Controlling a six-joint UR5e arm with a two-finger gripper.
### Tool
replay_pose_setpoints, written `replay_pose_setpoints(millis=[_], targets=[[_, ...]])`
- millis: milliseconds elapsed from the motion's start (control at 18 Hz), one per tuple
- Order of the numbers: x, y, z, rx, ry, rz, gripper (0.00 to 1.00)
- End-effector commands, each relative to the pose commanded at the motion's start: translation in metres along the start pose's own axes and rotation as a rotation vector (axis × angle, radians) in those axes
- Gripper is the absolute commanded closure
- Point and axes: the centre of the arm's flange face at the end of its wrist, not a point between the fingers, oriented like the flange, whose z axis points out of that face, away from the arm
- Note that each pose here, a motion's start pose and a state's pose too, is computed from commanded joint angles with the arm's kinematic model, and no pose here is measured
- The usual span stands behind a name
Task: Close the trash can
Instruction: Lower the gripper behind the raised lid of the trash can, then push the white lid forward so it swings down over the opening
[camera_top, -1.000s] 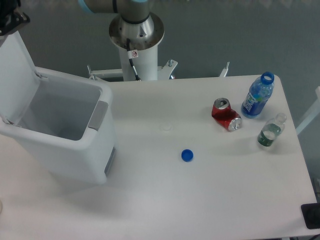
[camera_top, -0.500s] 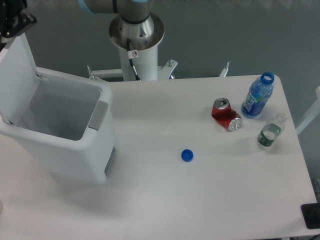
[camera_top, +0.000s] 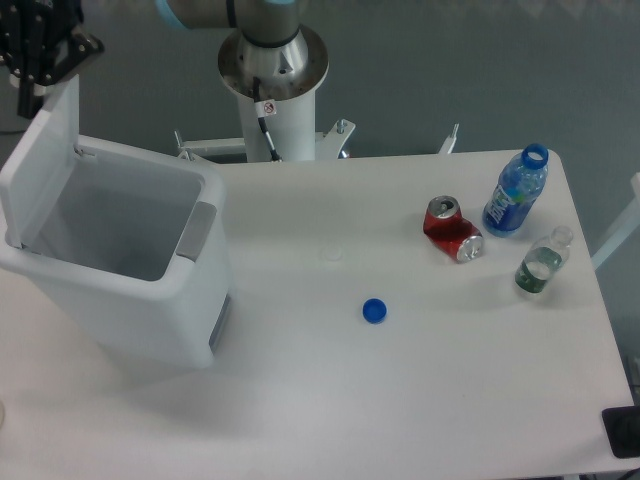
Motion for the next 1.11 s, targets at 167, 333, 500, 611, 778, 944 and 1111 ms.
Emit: replay_pose_setpoints(millis=[167,333,500,611,778,944,1111], targets=[[-0.008,0.005,0.008,-0.016,-0.003,-0.007,1.0],[-0.019,0.009,0.013,-0.026,-0.011,-0.015,1.0],[-0.027,0.01,0.014,-0.029,-0.019,-0.029,1.0],[-0.033,0.011,0.015,-0.031,-0.024,-0.037,1.0],[-0.04,0.011,0.016,-0.032,-0.03,-0.048,1.0],[-0.05,0.011,0.021,-0.04,-0.036,-0.064,1.0],[-0.061,0.011,0.037,-0.072,-0.05,-0.069,1.0]])
